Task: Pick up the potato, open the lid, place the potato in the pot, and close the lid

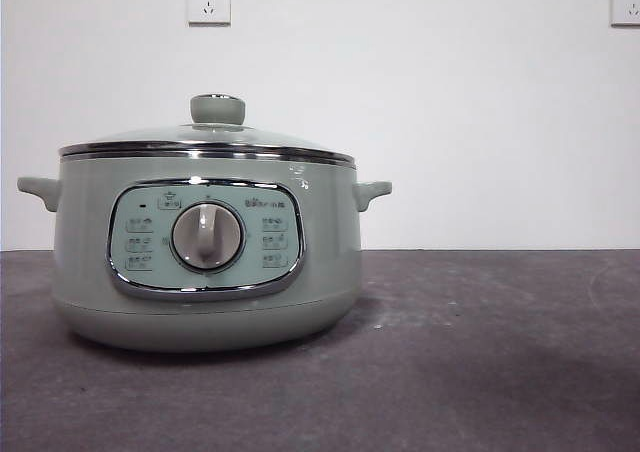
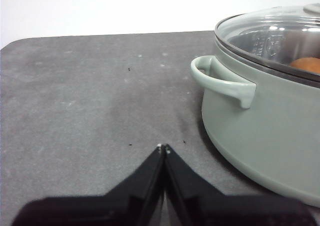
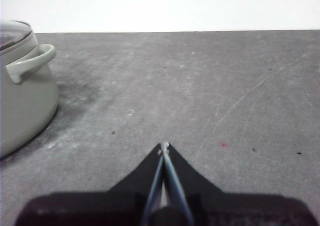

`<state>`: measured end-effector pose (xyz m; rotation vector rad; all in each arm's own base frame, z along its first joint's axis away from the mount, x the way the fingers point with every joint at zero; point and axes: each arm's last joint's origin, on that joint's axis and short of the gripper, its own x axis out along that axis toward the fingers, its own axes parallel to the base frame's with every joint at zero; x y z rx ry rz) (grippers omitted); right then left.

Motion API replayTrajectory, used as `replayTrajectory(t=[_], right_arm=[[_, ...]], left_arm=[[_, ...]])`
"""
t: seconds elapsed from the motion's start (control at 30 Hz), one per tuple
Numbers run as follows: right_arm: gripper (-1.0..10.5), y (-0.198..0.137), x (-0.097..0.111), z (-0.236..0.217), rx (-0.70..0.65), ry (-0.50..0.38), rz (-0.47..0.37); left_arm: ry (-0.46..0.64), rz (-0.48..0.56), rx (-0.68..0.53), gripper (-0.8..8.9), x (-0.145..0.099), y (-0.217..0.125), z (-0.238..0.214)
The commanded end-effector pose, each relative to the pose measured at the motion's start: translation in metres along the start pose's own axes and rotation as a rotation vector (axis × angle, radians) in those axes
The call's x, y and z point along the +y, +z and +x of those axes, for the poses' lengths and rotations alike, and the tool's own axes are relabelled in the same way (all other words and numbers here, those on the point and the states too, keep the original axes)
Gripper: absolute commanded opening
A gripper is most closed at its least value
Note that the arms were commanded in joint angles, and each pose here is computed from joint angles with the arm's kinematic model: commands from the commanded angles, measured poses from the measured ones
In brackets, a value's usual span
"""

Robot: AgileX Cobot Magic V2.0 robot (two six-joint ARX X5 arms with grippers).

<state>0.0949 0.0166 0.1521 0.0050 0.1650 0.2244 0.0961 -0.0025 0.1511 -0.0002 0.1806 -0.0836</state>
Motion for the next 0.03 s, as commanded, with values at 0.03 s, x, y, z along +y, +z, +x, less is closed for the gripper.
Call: replayTrajectory(t=[0.03], right_arm=[[0.0, -0.0036, -0.0001, 0.001, 0.013, -0.003, 0.01]], left_arm=[[0.005, -0.008, 0.01, -0.03, 0.0005, -0.0046, 0.0013]])
